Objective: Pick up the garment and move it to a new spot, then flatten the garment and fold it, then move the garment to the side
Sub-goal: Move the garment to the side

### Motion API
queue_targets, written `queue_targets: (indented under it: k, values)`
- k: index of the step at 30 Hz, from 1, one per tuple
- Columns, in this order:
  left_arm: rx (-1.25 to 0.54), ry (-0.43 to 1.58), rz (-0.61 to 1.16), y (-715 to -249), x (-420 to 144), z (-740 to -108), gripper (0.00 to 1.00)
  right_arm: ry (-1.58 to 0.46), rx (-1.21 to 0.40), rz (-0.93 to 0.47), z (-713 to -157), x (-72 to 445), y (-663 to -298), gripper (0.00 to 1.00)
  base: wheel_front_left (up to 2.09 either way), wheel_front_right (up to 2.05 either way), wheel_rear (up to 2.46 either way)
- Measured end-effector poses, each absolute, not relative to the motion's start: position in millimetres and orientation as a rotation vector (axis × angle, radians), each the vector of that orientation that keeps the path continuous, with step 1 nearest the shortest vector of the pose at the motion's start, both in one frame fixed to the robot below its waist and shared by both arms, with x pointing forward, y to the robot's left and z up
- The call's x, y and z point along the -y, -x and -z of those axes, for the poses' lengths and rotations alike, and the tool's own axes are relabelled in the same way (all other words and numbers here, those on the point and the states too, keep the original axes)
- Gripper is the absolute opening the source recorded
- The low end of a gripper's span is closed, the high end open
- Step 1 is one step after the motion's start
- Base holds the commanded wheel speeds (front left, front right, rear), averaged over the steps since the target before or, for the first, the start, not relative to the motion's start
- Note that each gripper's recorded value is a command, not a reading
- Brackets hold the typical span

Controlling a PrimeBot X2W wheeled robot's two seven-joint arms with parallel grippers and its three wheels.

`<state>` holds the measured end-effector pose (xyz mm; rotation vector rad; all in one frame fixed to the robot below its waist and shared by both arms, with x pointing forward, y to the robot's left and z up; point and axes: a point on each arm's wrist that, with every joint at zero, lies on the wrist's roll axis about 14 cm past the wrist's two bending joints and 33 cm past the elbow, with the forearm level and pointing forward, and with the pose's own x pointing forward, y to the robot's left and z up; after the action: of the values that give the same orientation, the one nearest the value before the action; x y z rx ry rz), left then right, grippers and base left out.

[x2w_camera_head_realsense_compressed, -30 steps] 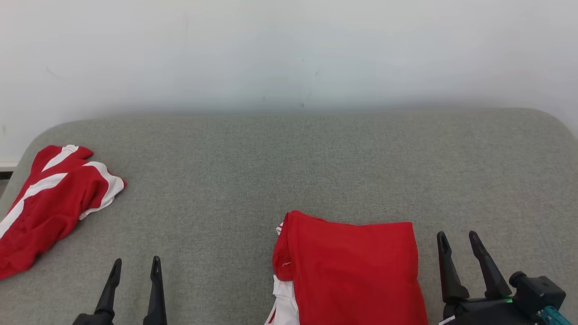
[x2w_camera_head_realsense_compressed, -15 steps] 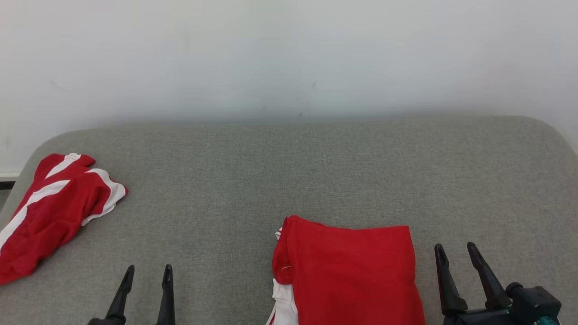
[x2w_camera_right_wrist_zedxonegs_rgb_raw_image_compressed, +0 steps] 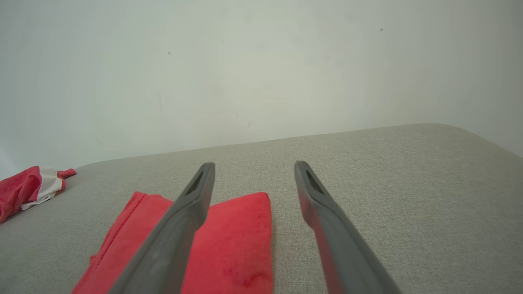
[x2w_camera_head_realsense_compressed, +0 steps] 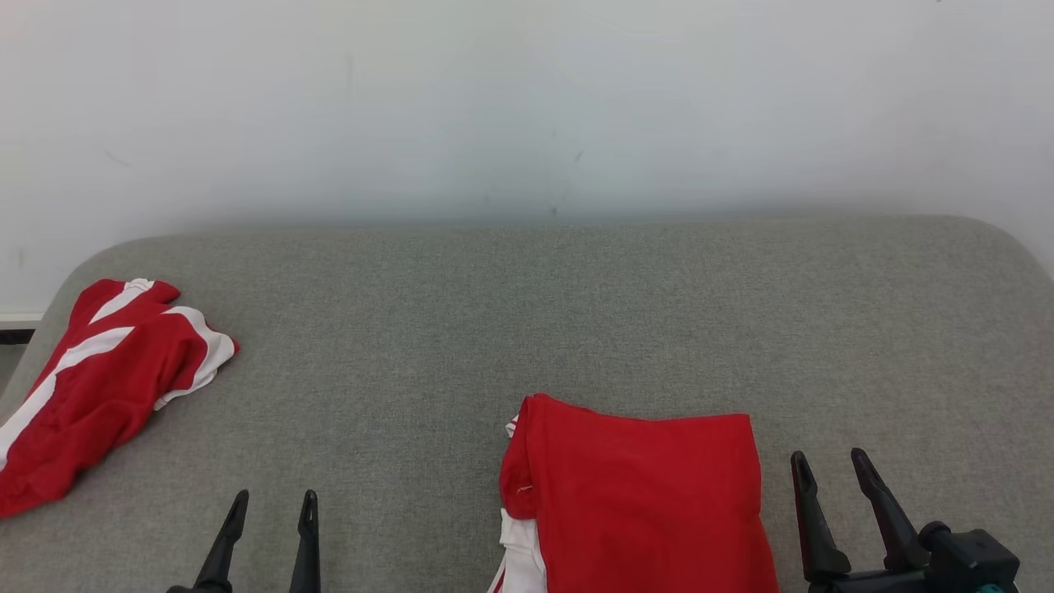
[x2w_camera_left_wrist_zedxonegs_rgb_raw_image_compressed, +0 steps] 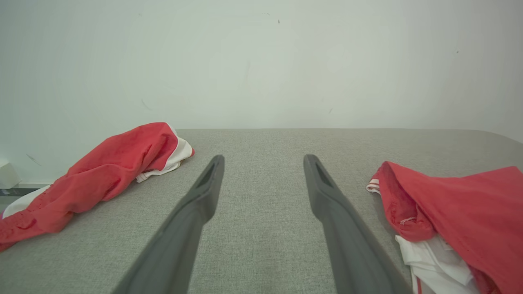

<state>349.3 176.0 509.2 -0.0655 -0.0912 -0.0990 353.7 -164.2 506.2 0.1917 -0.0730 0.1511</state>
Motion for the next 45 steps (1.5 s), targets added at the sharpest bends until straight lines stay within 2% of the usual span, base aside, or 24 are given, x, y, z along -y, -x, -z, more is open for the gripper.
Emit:
queue_targets:
  k: [15, 27, 45]
  values:
    - [0.082, 0.066, 0.092, -349, -178, -506, 1.00, -0.188, 0.053, -0.144, -500, 166, -355, 1.00, 0.00, 0.00, 0.00]
    - [0.060, 0.075, 0.086, -349, -177, -499, 1.00, -0.135, -0.094, -0.169, -469, 162, -370, 1.00, 0.00, 0.00, 0.00]
    - [0.028, 0.075, 0.042, -353, -190, -489, 1.00, -0.087, -0.393, -0.227, -391, 142, -381, 1.00, 0.00, 0.00, 0.00]
